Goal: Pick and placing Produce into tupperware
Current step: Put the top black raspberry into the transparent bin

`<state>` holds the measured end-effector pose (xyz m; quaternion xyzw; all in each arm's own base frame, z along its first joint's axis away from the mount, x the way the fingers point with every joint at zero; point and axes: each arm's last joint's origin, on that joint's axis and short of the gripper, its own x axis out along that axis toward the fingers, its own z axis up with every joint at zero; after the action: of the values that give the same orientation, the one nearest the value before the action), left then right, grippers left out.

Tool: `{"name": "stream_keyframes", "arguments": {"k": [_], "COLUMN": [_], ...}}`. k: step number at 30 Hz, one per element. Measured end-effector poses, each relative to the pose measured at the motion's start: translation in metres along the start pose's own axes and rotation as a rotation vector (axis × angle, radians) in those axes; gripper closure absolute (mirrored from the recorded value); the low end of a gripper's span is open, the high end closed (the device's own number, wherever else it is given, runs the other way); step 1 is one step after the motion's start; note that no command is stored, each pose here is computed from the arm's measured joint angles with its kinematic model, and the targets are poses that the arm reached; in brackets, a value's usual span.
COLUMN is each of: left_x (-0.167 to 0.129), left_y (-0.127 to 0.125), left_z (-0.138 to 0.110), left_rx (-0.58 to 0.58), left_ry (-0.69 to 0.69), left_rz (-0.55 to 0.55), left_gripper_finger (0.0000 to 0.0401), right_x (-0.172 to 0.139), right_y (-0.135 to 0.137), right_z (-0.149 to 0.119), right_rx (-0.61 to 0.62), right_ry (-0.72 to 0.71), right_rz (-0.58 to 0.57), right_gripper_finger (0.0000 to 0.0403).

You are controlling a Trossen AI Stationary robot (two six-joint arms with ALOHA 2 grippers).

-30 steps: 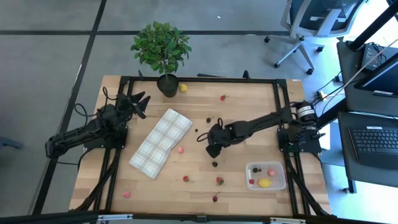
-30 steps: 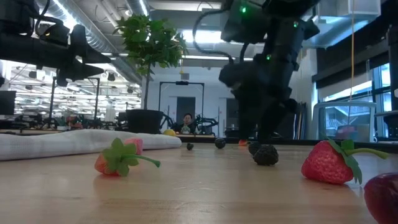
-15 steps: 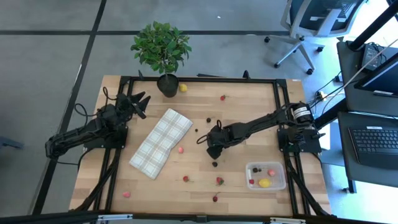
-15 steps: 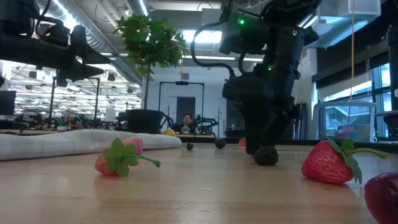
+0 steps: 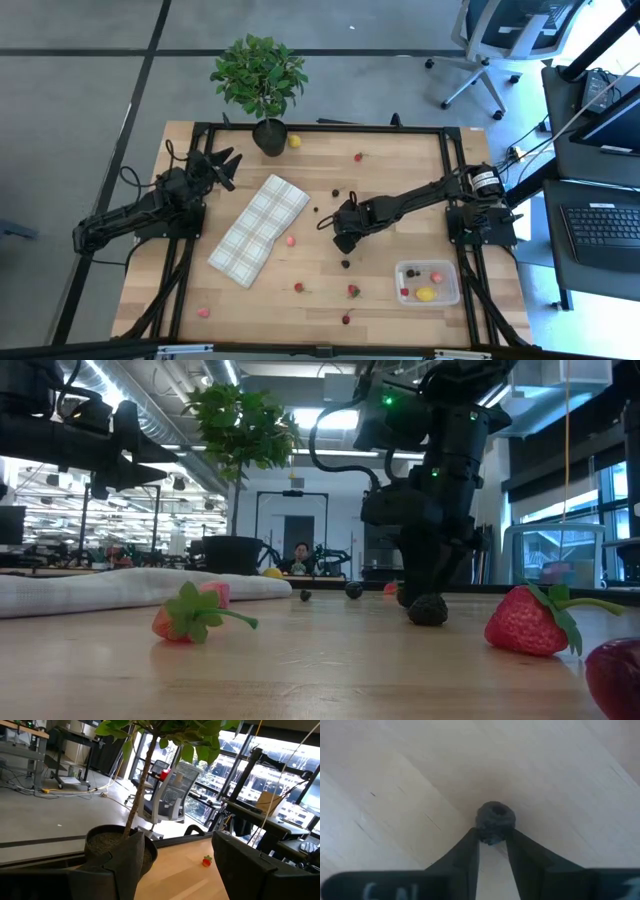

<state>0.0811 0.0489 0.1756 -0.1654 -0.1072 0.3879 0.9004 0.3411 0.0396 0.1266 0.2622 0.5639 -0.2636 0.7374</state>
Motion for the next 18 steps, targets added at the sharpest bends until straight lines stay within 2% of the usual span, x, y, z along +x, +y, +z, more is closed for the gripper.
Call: {"name": "stream_keyframes", "arguments": {"k": [14,18], "left_x": [0.0000,0.0000], "left_y": [0.0000,0.0000], "left_z": [0.0000,-0.0001], "left_rx": [0.000,0.000], "left_ry": [0.000,0.000], "left_rz": [0.000,0.000], "left_gripper_finger": [0.0176,0.0176], "right_x": [0.0002,0.0004], "right_y": [0.0004,0.0001], "right_z": [0.0000,0.0002], "right_rx": [0.000,0.000], "right_ry": [0.005,0.006], "right_rz": [0.009,0.009], "right_gripper_finger": [0.0395,0.0394]}}
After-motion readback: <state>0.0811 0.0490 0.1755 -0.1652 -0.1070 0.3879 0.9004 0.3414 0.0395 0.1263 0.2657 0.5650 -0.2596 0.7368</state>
